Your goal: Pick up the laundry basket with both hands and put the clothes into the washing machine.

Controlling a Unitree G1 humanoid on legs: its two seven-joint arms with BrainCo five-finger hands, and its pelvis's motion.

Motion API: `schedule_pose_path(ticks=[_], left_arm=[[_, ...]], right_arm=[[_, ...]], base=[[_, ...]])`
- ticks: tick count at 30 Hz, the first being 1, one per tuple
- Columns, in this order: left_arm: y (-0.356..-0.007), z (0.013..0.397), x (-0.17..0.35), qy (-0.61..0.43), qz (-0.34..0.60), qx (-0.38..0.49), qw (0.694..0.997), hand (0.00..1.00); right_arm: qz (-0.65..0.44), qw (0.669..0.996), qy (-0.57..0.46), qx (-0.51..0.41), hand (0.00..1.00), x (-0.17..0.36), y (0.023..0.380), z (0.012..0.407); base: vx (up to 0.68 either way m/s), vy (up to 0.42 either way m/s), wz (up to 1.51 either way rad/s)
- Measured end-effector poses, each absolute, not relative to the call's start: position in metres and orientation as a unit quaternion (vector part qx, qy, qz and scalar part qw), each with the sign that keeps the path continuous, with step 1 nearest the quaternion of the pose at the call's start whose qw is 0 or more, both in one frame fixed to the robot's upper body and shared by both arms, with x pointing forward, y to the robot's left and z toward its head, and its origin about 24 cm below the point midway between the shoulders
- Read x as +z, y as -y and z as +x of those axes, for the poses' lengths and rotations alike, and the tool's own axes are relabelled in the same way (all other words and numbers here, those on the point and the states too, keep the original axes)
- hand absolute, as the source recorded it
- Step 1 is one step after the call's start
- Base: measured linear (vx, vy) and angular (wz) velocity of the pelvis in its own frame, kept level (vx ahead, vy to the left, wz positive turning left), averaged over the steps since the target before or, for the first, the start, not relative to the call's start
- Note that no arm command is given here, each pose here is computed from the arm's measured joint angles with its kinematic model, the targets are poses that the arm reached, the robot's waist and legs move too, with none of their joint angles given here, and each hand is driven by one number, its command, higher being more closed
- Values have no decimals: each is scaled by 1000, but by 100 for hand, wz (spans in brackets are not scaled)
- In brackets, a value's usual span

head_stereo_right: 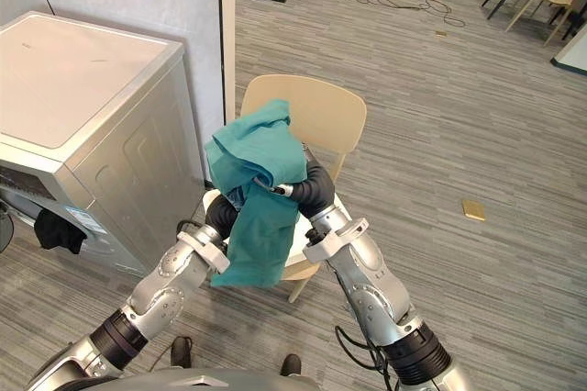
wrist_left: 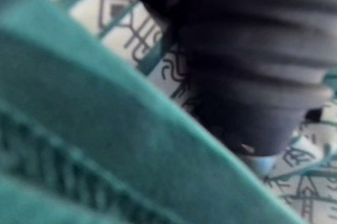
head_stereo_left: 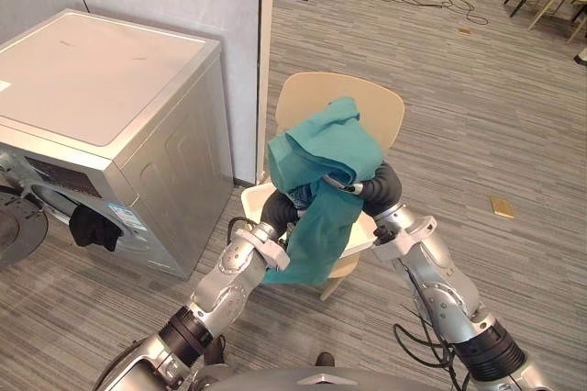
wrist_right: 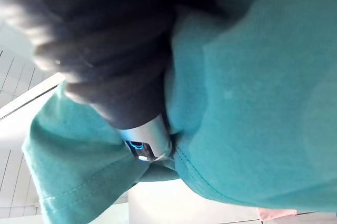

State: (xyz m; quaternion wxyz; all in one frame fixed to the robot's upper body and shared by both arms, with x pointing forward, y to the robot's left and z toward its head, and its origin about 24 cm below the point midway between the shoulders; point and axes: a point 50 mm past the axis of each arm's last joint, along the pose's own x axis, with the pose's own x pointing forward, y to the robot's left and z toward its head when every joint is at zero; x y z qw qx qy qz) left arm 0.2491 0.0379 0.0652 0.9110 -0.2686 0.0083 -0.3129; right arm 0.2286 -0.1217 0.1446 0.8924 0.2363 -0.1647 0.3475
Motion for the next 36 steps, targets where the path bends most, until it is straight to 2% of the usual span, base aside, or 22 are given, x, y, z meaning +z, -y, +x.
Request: schedule_pose_path(ticks=[7,18,19,25,36], left_arm=[[-39,250,65,-16,-283,-301,911,100],[-38,247,63,-12,-241,-309,920,100],[-38,247,62,-13,-239,-309,920,100],[-42,242,53,-31,-239,-297,924,100],[-61,245,55,-14,-242,-244,939,100]], right_arm=[[254,895,153,333,100,138,116,230],[241,912,144,299,100,128,115,233],[242,913,141,298,0,126,115,232],[238,924,124,272,0,112,117,232],[139,966,84,203,0,88,140,234]], base=[[0,0,0],[1,1,0],[0,0,0],[24,3,-6],[-2,3,-1]])
